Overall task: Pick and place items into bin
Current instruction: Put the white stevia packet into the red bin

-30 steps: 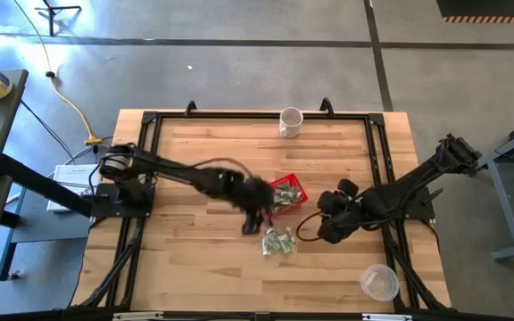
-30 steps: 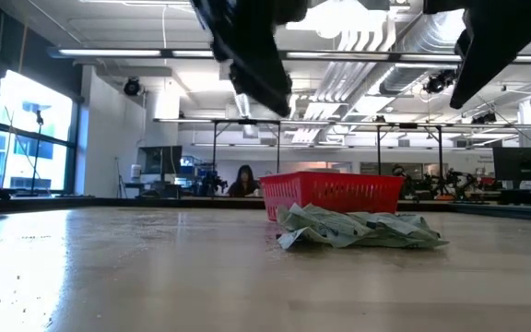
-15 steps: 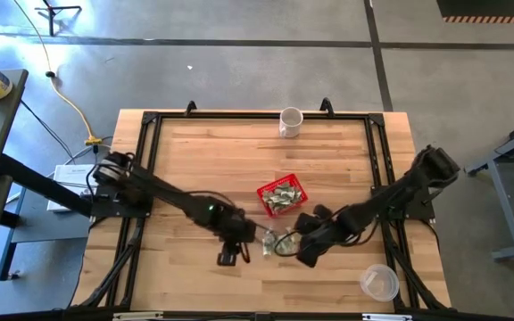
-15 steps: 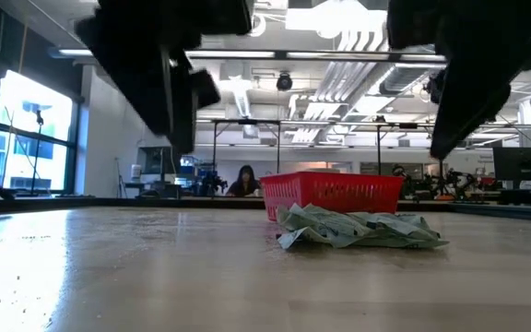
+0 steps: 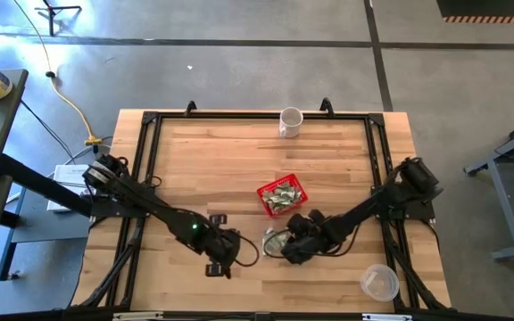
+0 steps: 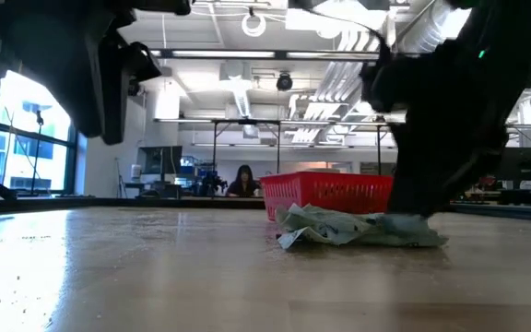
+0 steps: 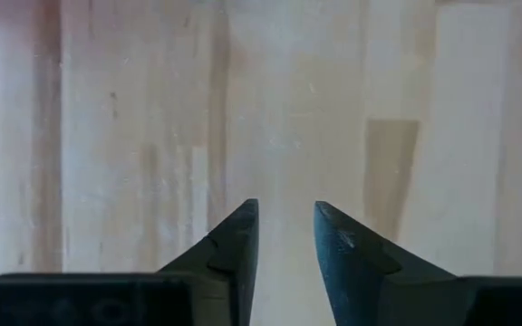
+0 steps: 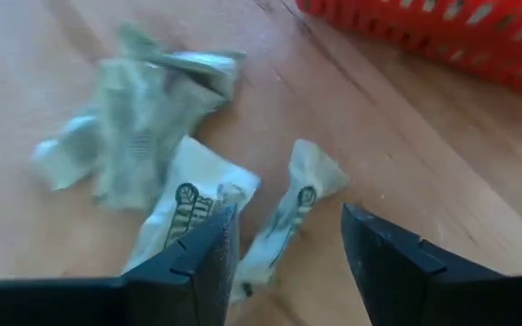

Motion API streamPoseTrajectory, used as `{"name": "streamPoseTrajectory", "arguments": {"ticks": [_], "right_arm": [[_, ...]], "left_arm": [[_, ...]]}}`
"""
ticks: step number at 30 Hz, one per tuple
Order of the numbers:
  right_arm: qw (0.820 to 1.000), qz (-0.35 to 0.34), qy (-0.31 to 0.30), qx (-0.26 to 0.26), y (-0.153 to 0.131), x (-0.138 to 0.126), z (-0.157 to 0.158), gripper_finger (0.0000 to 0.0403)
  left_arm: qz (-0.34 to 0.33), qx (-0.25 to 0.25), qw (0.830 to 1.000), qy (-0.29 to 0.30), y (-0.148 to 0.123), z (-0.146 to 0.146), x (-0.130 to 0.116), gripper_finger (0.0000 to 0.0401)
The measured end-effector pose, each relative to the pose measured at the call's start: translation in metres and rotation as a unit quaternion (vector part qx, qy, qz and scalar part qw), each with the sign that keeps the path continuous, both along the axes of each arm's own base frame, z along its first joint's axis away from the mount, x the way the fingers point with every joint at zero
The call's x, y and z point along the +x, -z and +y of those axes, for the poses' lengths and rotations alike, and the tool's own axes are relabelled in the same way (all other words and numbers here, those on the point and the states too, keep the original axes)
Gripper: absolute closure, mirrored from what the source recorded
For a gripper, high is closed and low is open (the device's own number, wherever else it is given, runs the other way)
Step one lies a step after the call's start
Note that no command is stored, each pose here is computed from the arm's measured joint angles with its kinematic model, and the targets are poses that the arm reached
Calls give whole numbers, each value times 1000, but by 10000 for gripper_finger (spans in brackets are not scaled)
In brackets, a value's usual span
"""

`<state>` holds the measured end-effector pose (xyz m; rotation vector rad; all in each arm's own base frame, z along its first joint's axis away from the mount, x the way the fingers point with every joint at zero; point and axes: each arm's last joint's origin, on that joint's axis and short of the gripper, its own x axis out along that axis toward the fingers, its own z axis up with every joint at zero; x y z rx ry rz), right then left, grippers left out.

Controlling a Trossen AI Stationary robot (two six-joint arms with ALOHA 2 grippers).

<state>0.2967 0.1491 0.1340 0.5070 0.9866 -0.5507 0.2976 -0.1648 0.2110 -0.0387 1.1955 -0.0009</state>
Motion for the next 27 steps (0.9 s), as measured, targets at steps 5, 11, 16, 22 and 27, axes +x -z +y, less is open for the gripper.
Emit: {"name": "streamPoseTrajectory", "arguments": {"ticks": [5,11,16,22,27], "right_arm": [[999,21,8,26,13,9,-7,249],[998,43,3,44,2,2,-11,369],[997,28,19,65,-24,-3,-21,387],[995,-92,36,1,-89,-8,-48,390],[995,-91,9,-36,-101,2,-94,347]], "left_arm": [[7,14,1000,-3,-1,1,-4,263],[8,25,1000,-6,-3,2,-6,263],[3,35,999,-9,-3,4,-6,263],[-5,37,999,-15,-4,5,-4,263],[-21,35,999,-21,-5,10,2,264]]}}
